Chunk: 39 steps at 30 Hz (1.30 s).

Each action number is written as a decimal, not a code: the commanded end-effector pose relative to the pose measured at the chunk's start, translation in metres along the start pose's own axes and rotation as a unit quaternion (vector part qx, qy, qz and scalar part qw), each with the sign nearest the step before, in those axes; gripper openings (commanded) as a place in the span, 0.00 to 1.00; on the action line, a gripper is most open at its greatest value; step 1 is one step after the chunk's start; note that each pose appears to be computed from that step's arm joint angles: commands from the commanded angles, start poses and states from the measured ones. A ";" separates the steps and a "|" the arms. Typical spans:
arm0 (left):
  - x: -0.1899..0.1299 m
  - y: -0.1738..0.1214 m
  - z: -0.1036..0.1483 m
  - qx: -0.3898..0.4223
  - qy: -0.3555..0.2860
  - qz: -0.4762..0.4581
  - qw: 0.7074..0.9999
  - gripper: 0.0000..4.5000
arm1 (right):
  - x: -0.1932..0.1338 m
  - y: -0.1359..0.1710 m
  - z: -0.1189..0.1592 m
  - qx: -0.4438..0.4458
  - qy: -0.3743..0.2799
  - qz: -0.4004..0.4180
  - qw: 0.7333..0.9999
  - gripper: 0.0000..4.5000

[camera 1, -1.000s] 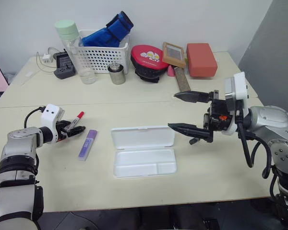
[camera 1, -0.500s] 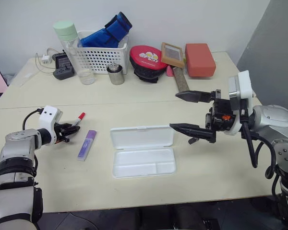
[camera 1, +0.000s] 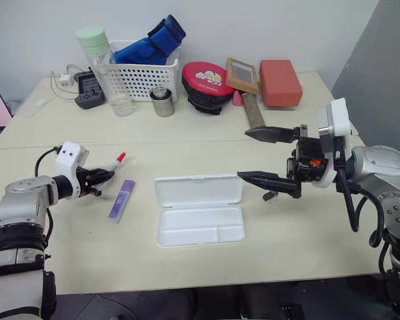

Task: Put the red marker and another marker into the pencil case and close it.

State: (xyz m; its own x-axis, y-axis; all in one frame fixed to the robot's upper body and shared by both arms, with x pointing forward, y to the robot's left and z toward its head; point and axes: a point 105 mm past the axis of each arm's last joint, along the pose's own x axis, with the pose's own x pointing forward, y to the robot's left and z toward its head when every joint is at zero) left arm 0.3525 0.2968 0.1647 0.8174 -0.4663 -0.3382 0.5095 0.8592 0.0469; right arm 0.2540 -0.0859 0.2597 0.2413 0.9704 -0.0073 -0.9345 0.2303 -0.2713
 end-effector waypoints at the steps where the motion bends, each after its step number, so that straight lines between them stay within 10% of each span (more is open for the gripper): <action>1: -0.018 -0.054 0.072 0.068 -0.087 -0.112 0.988 0.09 | -0.013 -0.002 0.014 -0.027 -0.010 -0.013 0.999 1.00; 14: -0.020 -0.205 0.052 0.146 -0.004 -0.404 0.903 0.09 | -0.036 -0.005 0.022 -0.038 -0.008 -0.062 0.997 1.00; 29: 0.021 -0.210 -0.027 0.241 0.114 -0.382 0.885 0.09 | -0.038 0.023 -0.013 0.000 0.075 -0.017 0.997 1.00; 39: 0.037 -0.207 -0.020 0.286 0.098 -0.382 0.873 0.09 | -0.037 0.024 -0.011 -0.002 0.068 -0.029 0.997 1.00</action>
State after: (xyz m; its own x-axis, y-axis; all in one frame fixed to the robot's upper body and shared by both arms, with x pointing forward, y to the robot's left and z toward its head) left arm 0.2695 0.1033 0.1213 0.1424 -0.7809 -0.6082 0.9881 0.0759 0.1339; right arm 0.2307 -0.1186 0.2339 0.3274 0.9339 -0.1435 -0.9285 0.2898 -0.2321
